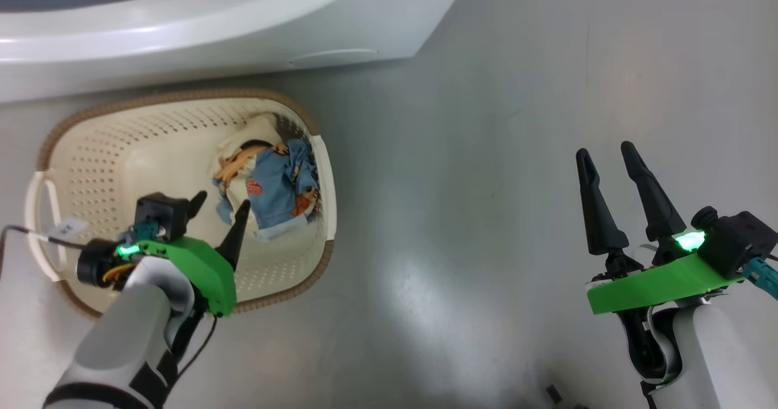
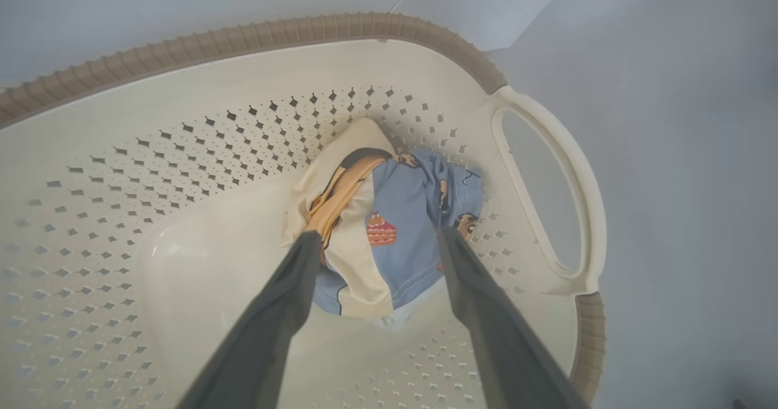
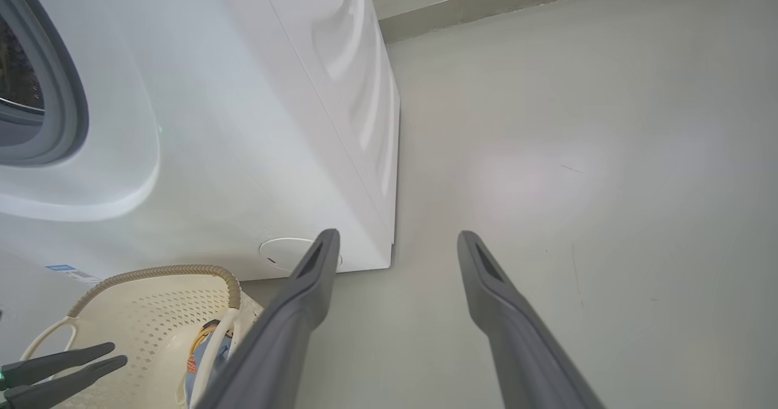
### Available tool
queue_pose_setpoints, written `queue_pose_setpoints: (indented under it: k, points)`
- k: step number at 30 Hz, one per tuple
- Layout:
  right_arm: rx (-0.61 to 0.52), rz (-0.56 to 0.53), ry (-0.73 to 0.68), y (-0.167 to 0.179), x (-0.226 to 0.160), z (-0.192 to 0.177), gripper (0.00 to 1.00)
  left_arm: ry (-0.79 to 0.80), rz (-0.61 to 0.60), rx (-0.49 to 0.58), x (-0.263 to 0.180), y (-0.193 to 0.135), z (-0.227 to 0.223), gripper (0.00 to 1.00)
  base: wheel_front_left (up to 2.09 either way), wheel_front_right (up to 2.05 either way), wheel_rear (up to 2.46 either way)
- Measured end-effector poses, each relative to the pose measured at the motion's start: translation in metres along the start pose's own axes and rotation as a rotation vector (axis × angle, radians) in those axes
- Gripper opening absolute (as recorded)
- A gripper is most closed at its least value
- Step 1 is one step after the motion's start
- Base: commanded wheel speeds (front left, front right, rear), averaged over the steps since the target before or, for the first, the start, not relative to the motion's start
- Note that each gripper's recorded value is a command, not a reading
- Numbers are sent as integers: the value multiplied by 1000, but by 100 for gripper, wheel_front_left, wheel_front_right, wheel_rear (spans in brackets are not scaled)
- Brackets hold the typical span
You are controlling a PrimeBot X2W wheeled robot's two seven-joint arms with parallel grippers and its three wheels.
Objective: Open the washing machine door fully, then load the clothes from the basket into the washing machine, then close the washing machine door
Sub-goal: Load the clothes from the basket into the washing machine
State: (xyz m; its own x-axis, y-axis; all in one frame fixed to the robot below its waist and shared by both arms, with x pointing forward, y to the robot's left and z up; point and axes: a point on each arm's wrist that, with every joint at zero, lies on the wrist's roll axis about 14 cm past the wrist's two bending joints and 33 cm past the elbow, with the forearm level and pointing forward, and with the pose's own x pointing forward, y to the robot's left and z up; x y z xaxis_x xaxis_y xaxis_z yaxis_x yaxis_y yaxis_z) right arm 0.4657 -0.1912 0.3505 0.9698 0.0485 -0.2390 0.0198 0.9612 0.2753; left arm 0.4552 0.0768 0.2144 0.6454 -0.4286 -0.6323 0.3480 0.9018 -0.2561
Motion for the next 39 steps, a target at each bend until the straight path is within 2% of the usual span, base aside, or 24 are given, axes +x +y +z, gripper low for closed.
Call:
queue_pose_setpoints:
  k: [19,38,39]
  points:
    - [-26,-1,83,-8,19,-46,100,107,-77,-30,52,8,-35,100,0,0,0]
    - [-37,-8,110,-13,19,-59,100,168,-152,-17,74,3,-51,100,0,0,0]
    - [-38,-9,109,-13,18,-58,100,169,-156,-16,75,2,-51,88,0,0,0]
